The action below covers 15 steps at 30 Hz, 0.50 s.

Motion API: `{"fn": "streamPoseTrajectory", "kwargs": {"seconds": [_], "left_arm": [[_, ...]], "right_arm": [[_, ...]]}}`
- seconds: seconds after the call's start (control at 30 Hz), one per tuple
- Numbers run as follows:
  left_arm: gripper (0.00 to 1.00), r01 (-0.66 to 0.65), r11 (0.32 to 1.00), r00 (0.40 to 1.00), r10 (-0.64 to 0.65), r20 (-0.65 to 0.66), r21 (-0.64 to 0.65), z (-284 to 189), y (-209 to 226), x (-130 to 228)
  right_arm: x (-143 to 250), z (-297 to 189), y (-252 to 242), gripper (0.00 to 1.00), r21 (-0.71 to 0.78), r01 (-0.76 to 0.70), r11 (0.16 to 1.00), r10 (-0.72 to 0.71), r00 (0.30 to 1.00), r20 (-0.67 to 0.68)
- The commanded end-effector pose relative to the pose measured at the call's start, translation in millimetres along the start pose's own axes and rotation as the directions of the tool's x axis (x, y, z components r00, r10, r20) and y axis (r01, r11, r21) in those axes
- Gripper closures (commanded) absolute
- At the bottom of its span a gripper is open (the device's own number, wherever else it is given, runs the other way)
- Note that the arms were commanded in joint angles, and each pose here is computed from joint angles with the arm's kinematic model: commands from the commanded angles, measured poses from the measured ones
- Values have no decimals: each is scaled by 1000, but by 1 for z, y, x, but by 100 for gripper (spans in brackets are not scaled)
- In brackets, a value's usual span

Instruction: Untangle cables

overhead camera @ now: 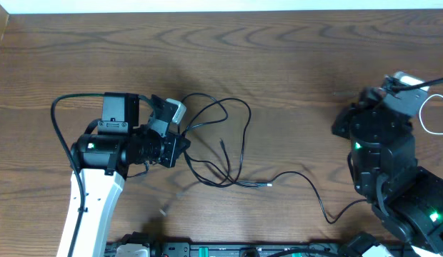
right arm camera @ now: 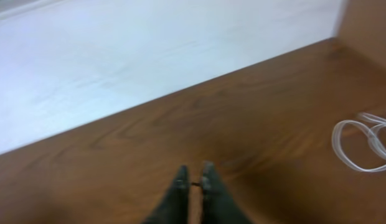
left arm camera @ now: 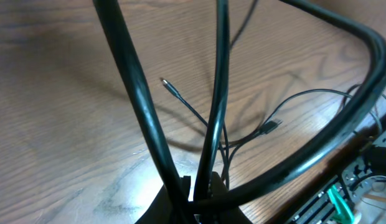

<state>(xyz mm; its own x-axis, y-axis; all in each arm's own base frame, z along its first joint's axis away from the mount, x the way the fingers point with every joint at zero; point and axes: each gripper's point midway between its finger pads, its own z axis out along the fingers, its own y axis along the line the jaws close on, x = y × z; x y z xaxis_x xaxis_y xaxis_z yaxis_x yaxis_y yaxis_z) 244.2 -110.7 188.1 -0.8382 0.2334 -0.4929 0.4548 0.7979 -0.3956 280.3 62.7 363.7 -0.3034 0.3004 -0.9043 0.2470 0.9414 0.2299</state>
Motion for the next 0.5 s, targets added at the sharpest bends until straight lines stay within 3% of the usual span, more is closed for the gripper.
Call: {"fn": "streamPoseTrajectory", "kwargs": {"seconds": [0.0, 0.07, 0.17, 0.27, 0.37, 0.47], "left_arm": [[92, -16, 988, 999, 9, 48, 155, -2, -26, -9], [92, -45, 972, 995, 24, 94, 231, -5, -39, -19], [92, -96, 939, 984, 39, 175, 331, -13, -57, -36], [92, -90, 922, 975, 5, 222, 375, -20, -64, -51], [92, -111, 910, 962, -2, 273, 399, -28, -70, -63], [93, -128, 911, 947, -6, 321, 393, -35, -72, -76]], "right_arm": [[27, 3, 50, 83, -250, 71, 966, -109, 984, -140], [48, -2, 82, 71, -429, 144, 892, -243, 952, -186], [87, -17, 122, 54, -685, 225, 693, -470, 862, -192], [124, -21, 133, 36, -787, 243, 567, -609, 767, -202], [153, -14, 129, 24, -807, 250, 535, -689, 682, -245], [178, -6, 122, 19, -813, 257, 522, -746, 600, -289]]}}
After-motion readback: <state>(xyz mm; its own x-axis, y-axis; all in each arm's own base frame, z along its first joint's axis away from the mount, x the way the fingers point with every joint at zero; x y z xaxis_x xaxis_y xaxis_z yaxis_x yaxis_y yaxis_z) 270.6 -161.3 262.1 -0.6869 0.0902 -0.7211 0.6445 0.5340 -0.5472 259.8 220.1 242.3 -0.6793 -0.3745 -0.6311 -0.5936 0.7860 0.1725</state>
